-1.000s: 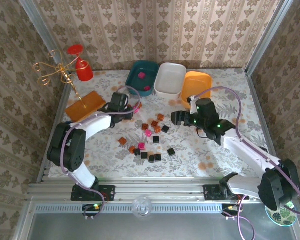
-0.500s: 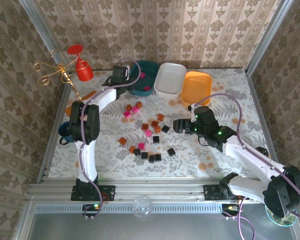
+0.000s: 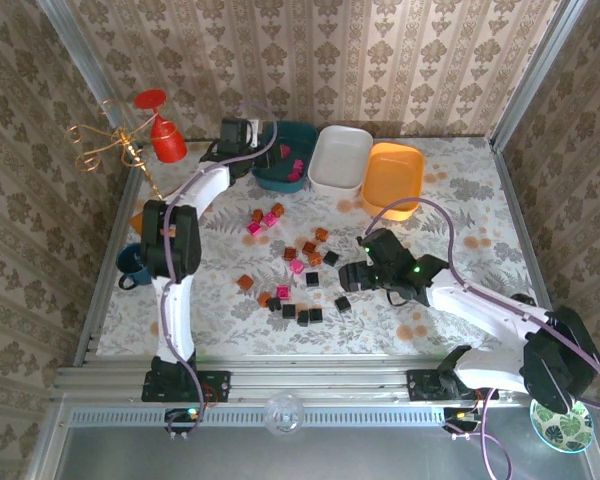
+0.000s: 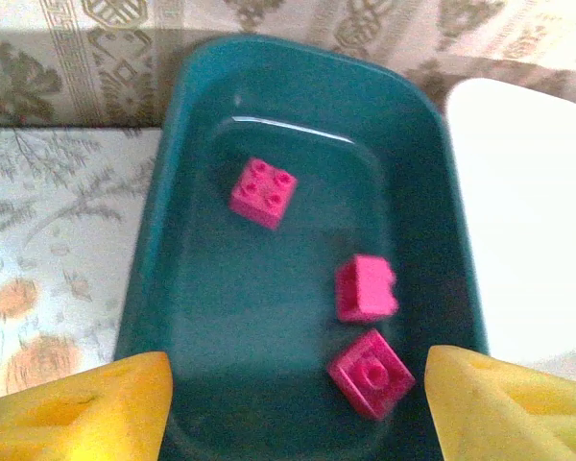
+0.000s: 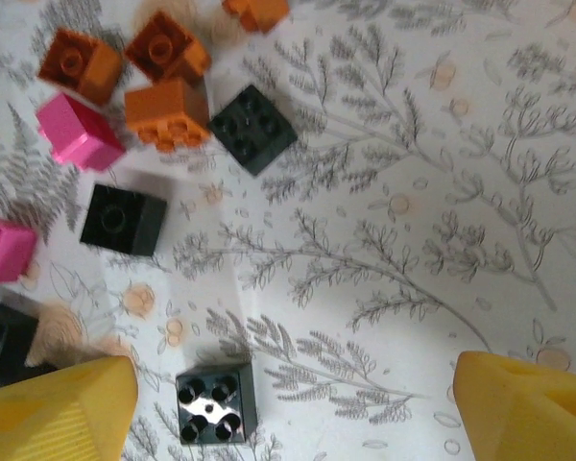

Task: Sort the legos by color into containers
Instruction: Place the lego in the container, then pick up the lego from the bottom-center of the table.

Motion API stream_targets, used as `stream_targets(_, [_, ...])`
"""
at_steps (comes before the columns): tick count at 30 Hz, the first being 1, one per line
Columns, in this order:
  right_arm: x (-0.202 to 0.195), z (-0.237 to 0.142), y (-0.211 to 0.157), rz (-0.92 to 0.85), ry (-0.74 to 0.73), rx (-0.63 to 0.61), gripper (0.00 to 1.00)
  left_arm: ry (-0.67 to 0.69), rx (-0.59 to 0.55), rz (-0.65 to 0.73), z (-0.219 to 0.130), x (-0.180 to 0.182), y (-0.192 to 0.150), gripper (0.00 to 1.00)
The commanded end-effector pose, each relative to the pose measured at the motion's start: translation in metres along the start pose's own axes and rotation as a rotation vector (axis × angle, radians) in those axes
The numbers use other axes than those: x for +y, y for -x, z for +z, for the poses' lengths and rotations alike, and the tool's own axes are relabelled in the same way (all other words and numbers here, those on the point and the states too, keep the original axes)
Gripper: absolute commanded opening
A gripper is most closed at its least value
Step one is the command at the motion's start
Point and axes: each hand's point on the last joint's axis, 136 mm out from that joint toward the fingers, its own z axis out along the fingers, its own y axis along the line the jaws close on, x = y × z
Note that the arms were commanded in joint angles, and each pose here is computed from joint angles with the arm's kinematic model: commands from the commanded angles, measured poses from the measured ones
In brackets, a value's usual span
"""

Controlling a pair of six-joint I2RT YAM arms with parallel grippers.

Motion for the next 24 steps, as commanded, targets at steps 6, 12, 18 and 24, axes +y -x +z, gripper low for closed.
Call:
stream_targets(6, [0.010, 0.010, -0.052, -0.110, -0.069, 0.220, 0.82, -0.170, -0.157, -0.105, -0.094, -0.040, -0.015, 0.77])
stream_targets(12, [0.032, 0.031, -0.063, -0.195, -0.055, 0.304, 0.75, -0.174, -0.131, -0.134, -0.118, -0.046, -0.078, 0.79])
stream_targets(18, [0.044, 0.057, -0.063, -0.229, -0.044, 0.327, 0.67, -0.103, -0.088, -0.101, -0.136, -0.041, -0.117, 0.80])
stream_targets(24, [0.043, 0.068, -0.067, -0.247, -0.058, 0.357, 0.47, -0.088, -0.081, -0.095, -0.146, -0.042, -0.138, 0.80])
